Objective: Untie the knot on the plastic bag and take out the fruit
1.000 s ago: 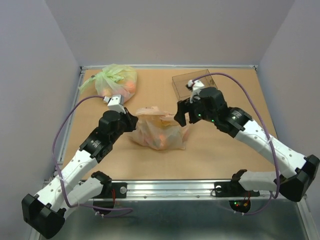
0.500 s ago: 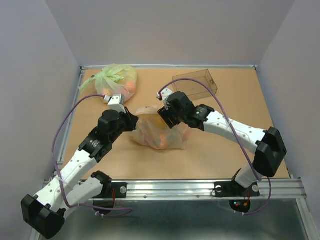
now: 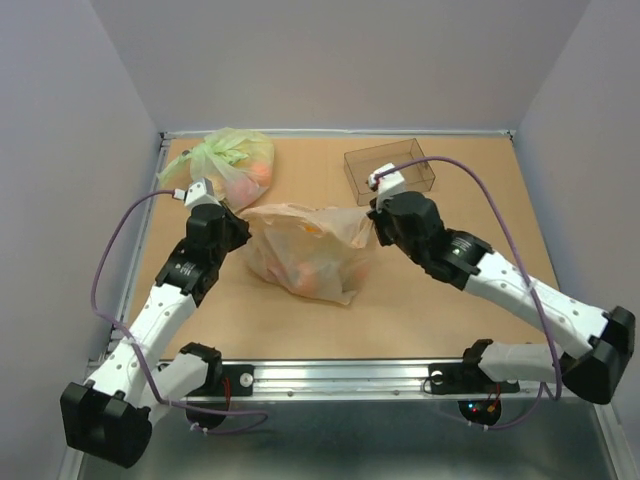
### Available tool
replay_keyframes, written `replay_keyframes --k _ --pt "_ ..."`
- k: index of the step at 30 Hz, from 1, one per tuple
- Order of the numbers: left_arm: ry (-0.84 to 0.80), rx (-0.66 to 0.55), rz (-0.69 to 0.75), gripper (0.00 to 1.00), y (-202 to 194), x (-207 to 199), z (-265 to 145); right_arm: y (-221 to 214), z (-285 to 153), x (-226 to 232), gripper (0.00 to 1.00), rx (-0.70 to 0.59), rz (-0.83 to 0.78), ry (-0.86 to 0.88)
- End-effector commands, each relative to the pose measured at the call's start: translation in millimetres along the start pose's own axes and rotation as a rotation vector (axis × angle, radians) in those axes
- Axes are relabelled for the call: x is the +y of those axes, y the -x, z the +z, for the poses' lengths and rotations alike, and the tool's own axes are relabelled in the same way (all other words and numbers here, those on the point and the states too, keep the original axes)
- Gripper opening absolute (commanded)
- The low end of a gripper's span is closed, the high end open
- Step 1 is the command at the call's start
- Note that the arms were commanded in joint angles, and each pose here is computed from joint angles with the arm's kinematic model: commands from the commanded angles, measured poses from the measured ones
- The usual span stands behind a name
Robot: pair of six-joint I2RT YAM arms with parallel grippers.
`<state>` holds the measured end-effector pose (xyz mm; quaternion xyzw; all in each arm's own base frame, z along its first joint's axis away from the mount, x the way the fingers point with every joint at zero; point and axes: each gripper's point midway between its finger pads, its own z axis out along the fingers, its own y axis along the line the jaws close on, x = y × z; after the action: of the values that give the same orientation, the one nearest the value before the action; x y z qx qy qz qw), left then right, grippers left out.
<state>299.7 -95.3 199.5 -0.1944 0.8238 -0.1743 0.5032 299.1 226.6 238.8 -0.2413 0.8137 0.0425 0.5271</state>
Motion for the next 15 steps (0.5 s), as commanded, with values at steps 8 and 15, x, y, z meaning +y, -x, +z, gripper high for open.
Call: replay_keyframes --k 8,15 --pt "-0.273 0.036 -0.102 0.37 9.9 -45.0 -8.4 11.1 -35.0 38.7 0.01 -0.118 0.181 0.281" --pt "-0.388 -0.048 0.096 0.87 36.4 -60.3 -61.8 2.1 -37.9 64.1 0.00 -0.073 0.180 0.414"
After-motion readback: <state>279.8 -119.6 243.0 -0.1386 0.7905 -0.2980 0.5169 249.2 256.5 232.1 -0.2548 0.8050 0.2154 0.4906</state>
